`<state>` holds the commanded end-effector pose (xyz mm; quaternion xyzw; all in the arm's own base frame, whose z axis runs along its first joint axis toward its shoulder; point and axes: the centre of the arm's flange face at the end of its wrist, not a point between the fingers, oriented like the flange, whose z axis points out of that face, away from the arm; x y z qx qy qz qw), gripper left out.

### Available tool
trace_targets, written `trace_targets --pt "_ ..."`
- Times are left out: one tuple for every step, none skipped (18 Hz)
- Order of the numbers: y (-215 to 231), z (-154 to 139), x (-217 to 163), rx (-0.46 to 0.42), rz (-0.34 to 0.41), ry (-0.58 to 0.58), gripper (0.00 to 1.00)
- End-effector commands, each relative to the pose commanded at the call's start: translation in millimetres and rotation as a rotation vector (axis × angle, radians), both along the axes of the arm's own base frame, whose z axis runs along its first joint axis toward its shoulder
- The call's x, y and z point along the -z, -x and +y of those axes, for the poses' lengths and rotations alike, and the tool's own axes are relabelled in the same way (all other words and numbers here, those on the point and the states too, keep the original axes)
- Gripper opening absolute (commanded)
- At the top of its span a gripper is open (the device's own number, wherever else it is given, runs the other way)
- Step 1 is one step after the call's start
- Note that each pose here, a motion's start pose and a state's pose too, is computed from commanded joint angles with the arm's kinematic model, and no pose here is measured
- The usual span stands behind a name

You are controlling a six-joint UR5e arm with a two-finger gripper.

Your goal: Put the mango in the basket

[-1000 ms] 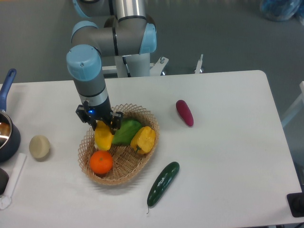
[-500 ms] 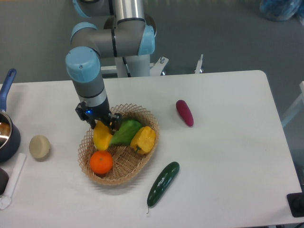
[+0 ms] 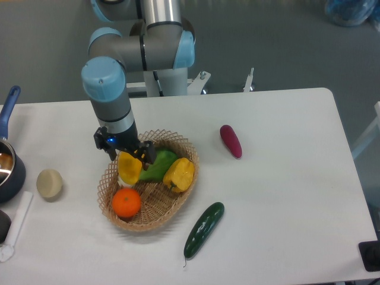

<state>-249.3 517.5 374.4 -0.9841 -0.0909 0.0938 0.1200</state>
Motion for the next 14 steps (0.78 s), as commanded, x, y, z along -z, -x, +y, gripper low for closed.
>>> trace_targets --pt "20.7 -3.1 -12.7 -0.008 0.023 -0.02 1.0" --pt "46.3 -10.8 -28.2 -0.017 0.052 -0.036 1.0" --pt "75.9 -20.6 -44.1 -0.027 0.083 -0.05 1.0" --pt "99.9 -27.9 -59.9 -0.024 0.112 -0.064 1.0" --pt "120.8 -34.3 -72.2 -0.012 0.139 -0.068 1.0" --pt "140.3 -41.1 -76.2 0.005 0.156 -0.053 1.0" --pt "158.0 -54.5 -78.9 0.022 0.173 -0.035 1.0" --pt "172.8 -68.0 -78.7 0.044 0.187 -0.013 1.0" --pt "177.5 -75.2 -77.6 0.082 0.196 0.019 1.0" --pt "176.2 -82.5 -86.4 0.128 0.203 0.039 1.0" --pt "175.2 -94.1 -93.7 0.168 0.198 0.069 1.0" --pt "178.9 -107.6 -99.5 0.196 0.191 0.094 1.0" --pt "178.4 -119.9 -111.1 0.223 0.196 0.109 1.0" --pt "177.5 -130.6 -122.4 0.242 0.2 0.123 1.0"
